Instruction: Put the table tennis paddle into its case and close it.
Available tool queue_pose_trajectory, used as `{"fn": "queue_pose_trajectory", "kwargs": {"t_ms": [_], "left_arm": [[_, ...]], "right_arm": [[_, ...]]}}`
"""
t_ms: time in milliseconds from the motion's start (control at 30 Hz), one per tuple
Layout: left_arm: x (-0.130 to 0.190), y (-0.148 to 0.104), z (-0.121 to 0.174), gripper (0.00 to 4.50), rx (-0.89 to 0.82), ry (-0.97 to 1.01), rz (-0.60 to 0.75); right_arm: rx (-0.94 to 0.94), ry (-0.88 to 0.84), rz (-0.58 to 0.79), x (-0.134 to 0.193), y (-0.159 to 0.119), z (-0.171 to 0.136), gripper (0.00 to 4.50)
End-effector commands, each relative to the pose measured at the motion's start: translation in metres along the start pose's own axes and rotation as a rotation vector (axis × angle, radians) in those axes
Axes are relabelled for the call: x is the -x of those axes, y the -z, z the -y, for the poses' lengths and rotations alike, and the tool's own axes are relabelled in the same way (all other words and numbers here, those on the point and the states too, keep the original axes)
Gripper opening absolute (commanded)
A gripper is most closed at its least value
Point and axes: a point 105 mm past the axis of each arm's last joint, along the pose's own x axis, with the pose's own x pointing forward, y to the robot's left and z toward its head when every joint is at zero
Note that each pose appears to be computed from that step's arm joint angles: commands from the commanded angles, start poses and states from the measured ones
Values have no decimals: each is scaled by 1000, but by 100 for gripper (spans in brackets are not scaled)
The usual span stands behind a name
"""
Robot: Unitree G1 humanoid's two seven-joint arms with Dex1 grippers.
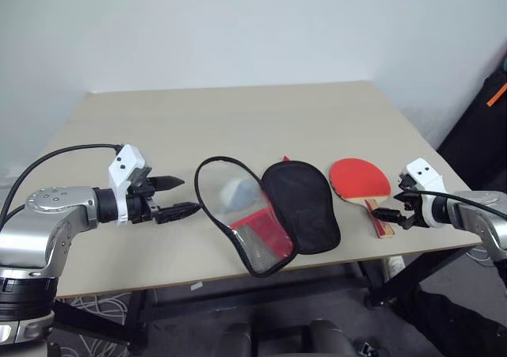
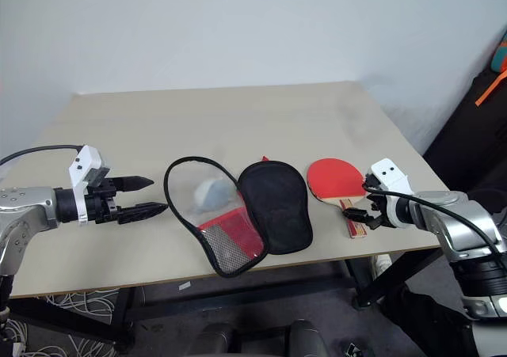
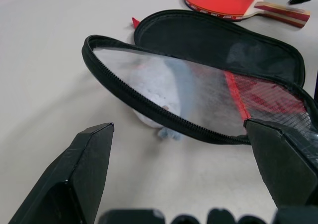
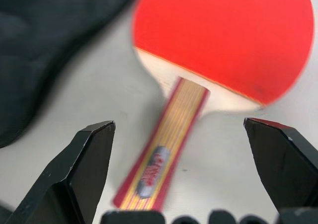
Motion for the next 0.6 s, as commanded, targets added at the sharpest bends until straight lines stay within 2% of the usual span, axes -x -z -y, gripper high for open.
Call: {"fn": "queue_pose_trajectory", "kwargs": {"t_ms": [33, 500, 600], "left_arm": [[4, -17, -2, 447, -48, -19, 48], [-4, -17, -3, 447, -51, -14, 62], [-5, -18, -3, 450, -52, -13, 63]], "right_arm": [[-26, 77, 23, -2, -7, 13, 450], [-205, 153, 21, -19, 3, 10, 450], [-215, 168, 20, -19, 3, 8, 389]]}}
